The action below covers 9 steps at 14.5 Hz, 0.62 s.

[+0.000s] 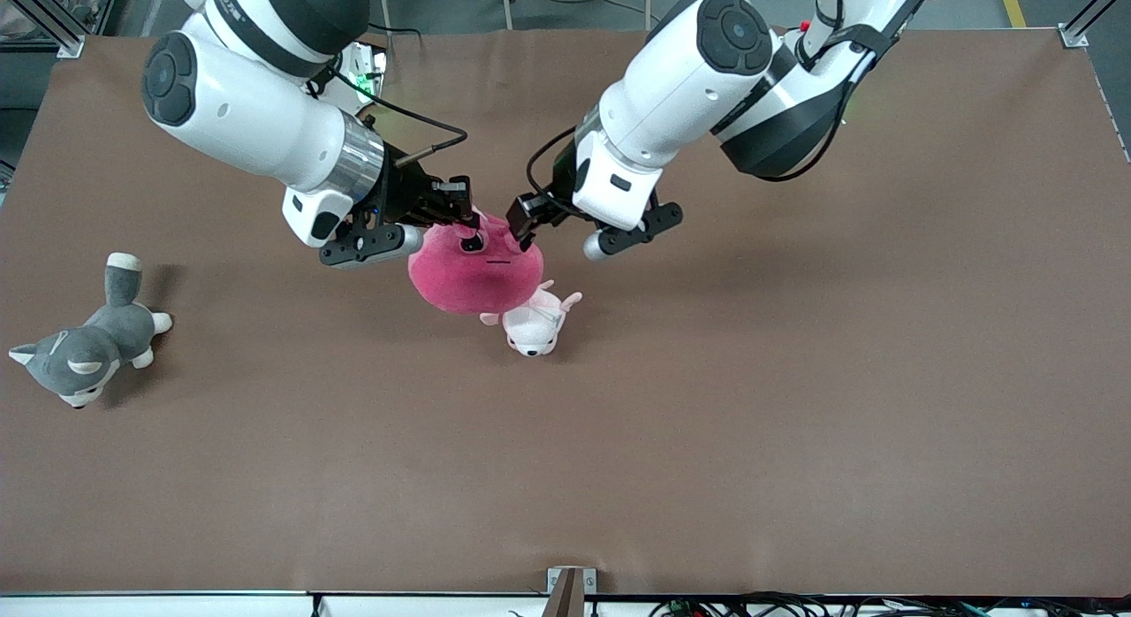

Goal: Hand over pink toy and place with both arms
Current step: 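Open the left gripper and carry the pig away with the right gripper, then lower the pink pig beside the grey cat while the left gripper withdraws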

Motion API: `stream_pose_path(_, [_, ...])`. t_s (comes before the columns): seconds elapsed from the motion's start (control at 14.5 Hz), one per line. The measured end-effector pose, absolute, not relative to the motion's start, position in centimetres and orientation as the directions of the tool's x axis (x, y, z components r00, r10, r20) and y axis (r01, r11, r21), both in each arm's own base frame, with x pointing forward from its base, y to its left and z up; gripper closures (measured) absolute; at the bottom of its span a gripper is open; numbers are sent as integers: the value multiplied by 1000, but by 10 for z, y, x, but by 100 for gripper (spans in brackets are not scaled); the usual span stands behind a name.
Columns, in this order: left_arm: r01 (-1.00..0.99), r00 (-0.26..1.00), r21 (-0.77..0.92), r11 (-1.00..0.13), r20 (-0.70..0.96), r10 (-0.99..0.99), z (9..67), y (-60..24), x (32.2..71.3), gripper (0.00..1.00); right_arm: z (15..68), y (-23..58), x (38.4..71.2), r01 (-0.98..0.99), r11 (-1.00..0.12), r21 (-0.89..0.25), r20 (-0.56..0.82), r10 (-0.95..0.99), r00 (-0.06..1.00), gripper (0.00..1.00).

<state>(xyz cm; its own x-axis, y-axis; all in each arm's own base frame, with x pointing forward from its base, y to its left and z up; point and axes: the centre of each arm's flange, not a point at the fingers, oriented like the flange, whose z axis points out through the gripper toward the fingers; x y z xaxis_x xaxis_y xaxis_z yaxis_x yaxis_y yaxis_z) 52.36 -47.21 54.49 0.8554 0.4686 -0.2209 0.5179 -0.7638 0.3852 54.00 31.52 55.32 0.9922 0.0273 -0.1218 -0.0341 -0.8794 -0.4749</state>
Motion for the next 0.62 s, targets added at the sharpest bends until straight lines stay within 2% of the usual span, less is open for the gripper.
stream_pose_path(0.14, [508, 861, 298, -808, -147, 487, 539, -444, 537, 6, 565, 294, 549, -48, -883, -468, -124, 11, 992, 90])
stream_pose_path(0.21, [490, 871, 253, -834, -104, 480, 538, -424, 547, 0, 568, 276, 557, -59, -884, -465, -122, -2, 993, 90])
stream_pose_path(0.41, [385, 922, 170, -907, -35, 385, 542, -335, 590, 0, 558, 181, 590, -25, -892, -452, -98, 22, 995, 90])
stream_pose_path(0.62, [376, 926, 146, -915, -20, 377, 549, -251, 622, 0, 531, 84, 615, -70, -900, -430, -110, -24, 994, 90])
